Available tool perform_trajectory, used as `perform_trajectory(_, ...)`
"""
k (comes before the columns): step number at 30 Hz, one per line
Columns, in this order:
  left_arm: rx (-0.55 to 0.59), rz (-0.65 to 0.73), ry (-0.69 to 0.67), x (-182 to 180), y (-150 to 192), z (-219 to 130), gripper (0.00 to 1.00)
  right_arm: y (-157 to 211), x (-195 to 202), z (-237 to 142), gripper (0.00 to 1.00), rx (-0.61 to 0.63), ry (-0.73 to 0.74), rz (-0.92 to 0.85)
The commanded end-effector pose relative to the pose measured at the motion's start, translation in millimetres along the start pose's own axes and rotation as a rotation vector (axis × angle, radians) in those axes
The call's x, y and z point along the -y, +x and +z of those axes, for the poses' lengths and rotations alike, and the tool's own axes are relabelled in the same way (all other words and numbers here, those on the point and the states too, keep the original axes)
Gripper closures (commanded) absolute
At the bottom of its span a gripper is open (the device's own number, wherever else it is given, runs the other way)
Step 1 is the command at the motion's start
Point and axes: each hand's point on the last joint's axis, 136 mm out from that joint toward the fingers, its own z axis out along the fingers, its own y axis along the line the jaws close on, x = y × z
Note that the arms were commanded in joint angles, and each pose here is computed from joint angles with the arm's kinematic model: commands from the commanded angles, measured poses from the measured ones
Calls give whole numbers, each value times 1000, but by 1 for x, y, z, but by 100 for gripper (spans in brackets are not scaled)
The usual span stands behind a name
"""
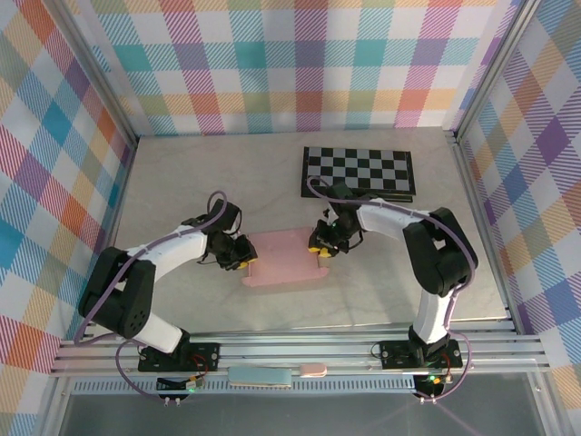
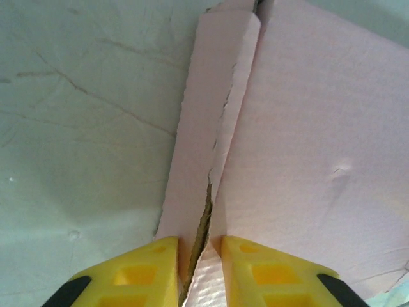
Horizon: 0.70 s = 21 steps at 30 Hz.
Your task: Fold the paper box
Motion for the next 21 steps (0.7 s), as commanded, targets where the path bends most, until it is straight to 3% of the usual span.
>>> perform_trajectory(1, -5, 14, 116, 32, -9, 10, 80, 3, -6, 21, 75, -52, -1, -37)
perform_trajectory(15, -15, -11, 75, 26, -14, 15, 91, -27, -20, 31, 75, -55, 1, -39)
perform_trajectory(21, -22, -82, 75, 21, -19, 15, 100, -40, -19, 20, 72, -41, -35, -17)
